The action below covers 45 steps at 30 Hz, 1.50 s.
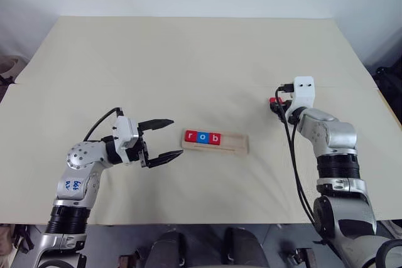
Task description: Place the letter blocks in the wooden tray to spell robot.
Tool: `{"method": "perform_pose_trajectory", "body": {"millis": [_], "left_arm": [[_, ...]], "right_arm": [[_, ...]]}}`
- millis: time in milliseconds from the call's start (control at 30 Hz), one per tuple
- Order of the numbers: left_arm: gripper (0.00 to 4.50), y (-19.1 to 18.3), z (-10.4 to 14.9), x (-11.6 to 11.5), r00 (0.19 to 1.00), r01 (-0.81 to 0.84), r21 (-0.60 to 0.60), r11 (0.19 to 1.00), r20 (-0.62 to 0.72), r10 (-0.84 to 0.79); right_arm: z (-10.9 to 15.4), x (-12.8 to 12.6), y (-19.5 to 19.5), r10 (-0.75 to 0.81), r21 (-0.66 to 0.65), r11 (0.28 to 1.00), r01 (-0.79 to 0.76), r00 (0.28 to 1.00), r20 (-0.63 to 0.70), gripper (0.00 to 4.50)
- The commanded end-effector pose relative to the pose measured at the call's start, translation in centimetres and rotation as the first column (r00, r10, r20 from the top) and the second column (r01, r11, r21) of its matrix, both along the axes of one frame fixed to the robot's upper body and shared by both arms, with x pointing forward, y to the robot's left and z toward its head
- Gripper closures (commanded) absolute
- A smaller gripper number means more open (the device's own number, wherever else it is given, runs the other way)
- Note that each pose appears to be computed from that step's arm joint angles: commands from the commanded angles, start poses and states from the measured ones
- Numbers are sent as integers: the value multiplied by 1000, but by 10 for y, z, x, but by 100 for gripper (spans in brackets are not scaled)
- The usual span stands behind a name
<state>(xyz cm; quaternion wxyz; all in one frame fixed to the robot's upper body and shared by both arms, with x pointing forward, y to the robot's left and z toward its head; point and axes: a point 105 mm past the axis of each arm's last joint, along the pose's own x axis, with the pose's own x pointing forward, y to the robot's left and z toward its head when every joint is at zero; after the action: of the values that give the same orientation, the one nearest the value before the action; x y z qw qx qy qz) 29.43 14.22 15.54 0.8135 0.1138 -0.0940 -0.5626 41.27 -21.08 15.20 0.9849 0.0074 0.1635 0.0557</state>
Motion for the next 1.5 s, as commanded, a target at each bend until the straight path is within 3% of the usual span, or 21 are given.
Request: {"method": "perform_pose_trajectory", "body": {"millis": [33,333,533,700,833,867,967,1067,1133,1233,1500], "left_arm": [[0,-1,7,-3,1000,17,-5,1000,25,-17],[0,-5,6,0,998,58,-5,998,12,-58],[0,-8,6,0,997,79,-3,997,8,-79],[0,-8,7,1,997,82,-1,997,11,-82],[0,-4,8,0,997,72,3,997,13,-72],[0,-4,7,-1,998,69,3,998,12,-70],[0,-2,7,-2,998,66,4,998,13,-66],[0,-2,7,-4,998,68,5,998,16,-68],[0,-3,8,-5,997,75,5,997,19,-75],[0,-6,8,-9,994,104,11,995,26,-104],[0,-16,11,-20,984,173,23,985,45,-174]], "right_arm": [[28,-26,0,41,-15,999,-41,998,56,305],[-11,-108,0,-14,6,1000,14,996,-92,305],[-26,-124,6,-44,35,998,49,990,-131,305],[-27,-124,10,16,38,999,-9,986,-166,138],[-15,-123,2,166,4,986,-168,972,-167,4],[-11,-124,1,223,-14,973,-228,961,-163,4],[-2,-125,-3,425,-118,889,-443,892,-153,4],[2,-129,0,643,-176,733,-657,754,-135,4],[3,-130,0,741,-188,635,-749,660,-127,4],[-6,-118,-11,798,-253,531,-809,578,-171,4],[-16,-81,-25,825,-326,438,-838,519,-225,4]]}}
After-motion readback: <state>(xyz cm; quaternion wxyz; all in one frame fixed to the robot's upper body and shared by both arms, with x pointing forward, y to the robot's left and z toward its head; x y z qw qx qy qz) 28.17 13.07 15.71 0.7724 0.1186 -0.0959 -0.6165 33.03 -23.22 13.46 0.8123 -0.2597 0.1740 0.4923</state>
